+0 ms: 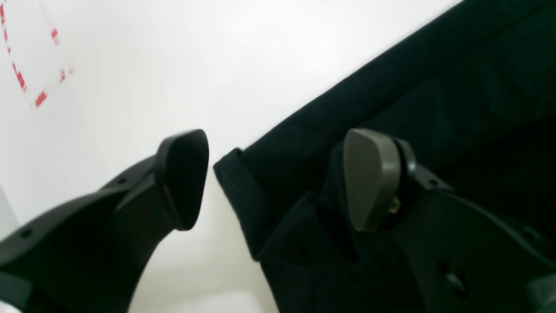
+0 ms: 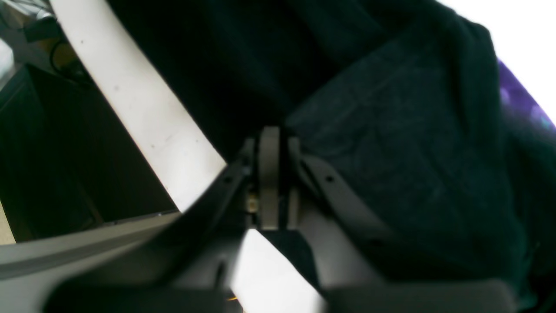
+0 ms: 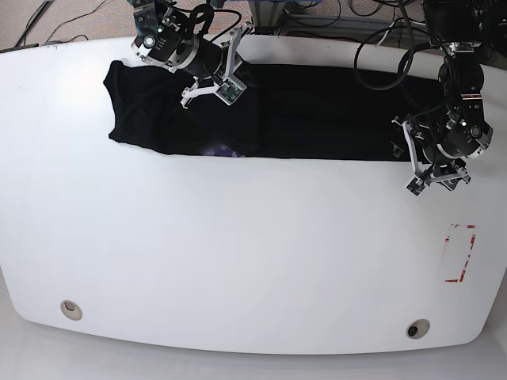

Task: Layout the t-shirt on the table in an organized manner, then fold the t-shirt properly
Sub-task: 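Grasp the sleeve with the right gripper and tuck it onto the shirt, then grasp both ends of the folded strip with both grippers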

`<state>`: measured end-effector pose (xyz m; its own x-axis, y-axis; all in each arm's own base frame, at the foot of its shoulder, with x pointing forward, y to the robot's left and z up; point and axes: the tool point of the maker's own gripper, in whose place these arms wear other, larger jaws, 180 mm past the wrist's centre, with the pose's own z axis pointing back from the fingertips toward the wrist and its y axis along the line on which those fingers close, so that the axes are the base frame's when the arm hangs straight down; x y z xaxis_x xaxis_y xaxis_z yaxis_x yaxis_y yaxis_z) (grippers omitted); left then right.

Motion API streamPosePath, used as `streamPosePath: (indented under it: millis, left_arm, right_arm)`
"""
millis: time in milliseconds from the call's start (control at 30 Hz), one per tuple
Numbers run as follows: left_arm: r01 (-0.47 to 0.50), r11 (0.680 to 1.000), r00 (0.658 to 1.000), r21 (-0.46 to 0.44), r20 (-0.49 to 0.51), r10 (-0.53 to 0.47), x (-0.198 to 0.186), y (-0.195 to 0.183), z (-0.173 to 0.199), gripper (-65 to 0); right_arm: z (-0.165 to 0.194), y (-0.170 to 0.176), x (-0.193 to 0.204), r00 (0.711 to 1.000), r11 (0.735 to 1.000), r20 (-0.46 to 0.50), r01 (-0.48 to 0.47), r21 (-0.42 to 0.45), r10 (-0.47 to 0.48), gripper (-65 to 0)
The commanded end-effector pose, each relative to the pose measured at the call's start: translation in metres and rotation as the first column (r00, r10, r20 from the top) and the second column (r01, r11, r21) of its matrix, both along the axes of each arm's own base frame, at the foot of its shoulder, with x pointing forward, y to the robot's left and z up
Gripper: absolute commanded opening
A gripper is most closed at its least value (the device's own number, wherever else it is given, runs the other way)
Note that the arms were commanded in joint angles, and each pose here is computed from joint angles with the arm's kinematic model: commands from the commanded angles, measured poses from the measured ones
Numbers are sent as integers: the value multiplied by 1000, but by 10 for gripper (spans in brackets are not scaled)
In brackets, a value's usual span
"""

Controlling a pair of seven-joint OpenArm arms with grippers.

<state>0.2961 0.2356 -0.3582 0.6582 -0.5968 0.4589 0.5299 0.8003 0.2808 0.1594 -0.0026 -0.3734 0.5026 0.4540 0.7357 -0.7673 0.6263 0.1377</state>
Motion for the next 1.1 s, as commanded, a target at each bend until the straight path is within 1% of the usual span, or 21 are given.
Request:
streamPosePath:
  millis: [0, 33, 100, 133, 167, 200, 267, 300, 433, 567, 667, 733, 800, 833, 867, 933, 1000, 1067]
  left_arm:
    - [9, 1000, 999, 1, 34, -9, 5, 1, 10, -204]
    - [9, 1000, 1000, 1, 30, -9, 3, 1, 9, -204]
    - [14, 1000, 999, 0, 38, -14, 3, -1, 11, -204]
    - [16, 1000, 999, 2, 45, -16, 4, -2, 13, -204]
    - [19, 1000, 998, 2, 56, -19, 5, -3, 16, -204]
    - [23, 1000, 998, 3, 64, -23, 5, -4, 19, -204]
    - [31, 1000, 996, 0, 88, -31, 7, -8, 26, -204]
    - [36, 999, 995, -5, 95, -35, 8, -10, 28, -204]
    - [49, 997, 992, -64, 119, -41, 8, -19, 36, -204]
    - [30, 990, 994, -139, 106, -15, -3, -19, 32, -204]
    - [23, 986, 996, -164, 85, -9, -11, -19, 26, -204]
    - [18, 985, 998, -169, 64, -8, -18, -19, 20, -204]
    - [14, 985, 999, -171, 33, -8, -28, -19, 12, -204]
    - [12, 985, 1000, -169, 28, -8, -30, -19, 11, -206]
    - [9, 985, 1000, -172, 11, -7, -36, -19, 6, -206]
    - [1, 985, 1000, -172, -14, -4, -43, -18, -1, -208]
    - [-10, 985, 999, -175, -38, 3, -49, -16, -8, -232]
    - [-26, 983, 998, -180, -68, 13, -55, -14, -17, -276]
  right_arm:
    - [11, 4, 5, 999, 999, 31, 5, 40, -6, -465]
    - [12, 5, 5, 999, 999, 33, 5, 40, -6, -420]
    - [12, 5, 5, 999, 999, 32, 5, 42, -6, -311]
    - [12, 5, 5, 999, 999, 32, 5, 42, -6, -281]
    - [12, 4, 5, 999, 999, 32, 4, 40, -6, -236]
    - [12, 4, 5, 999, 999, 34, 4, 40, -6, -206]
    - [13, 3, 7, 999, 999, 39, 6, 38, -7, -173]
    - [13, 2, 9, 999, 999, 41, 10, 36, -11, -173]
    - [13, -24, 25, 994, 996, 63, 90, 7, -91, -205]
    - [12, -51, 37, 984, 986, 80, 164, -26, -162, -257]
    - [16, -70, 49, 973, 976, 110, 210, -48, -204, -295]
    - [18, -89, 58, 960, 964, 130, 257, -68, -247, -320]
    - [17, -108, 62, 944, 946, 138, 312, -85, -299, -346]
    - [17, -113, 62, 941, 942, 138, 323, -90, -310, -352]
    - [16, -124, 66, 930, 930, 142, 354, -98, -339, -369]
    - [14, -136, 72, 918, 917, 145, 384, -105, -368, -396]
    - [8, -144, 73, 914, 909, 134, 399, -116, -384, -428]
    - [-3, -151, 72, 910, 902, 105, 413, -127, -402, -468]
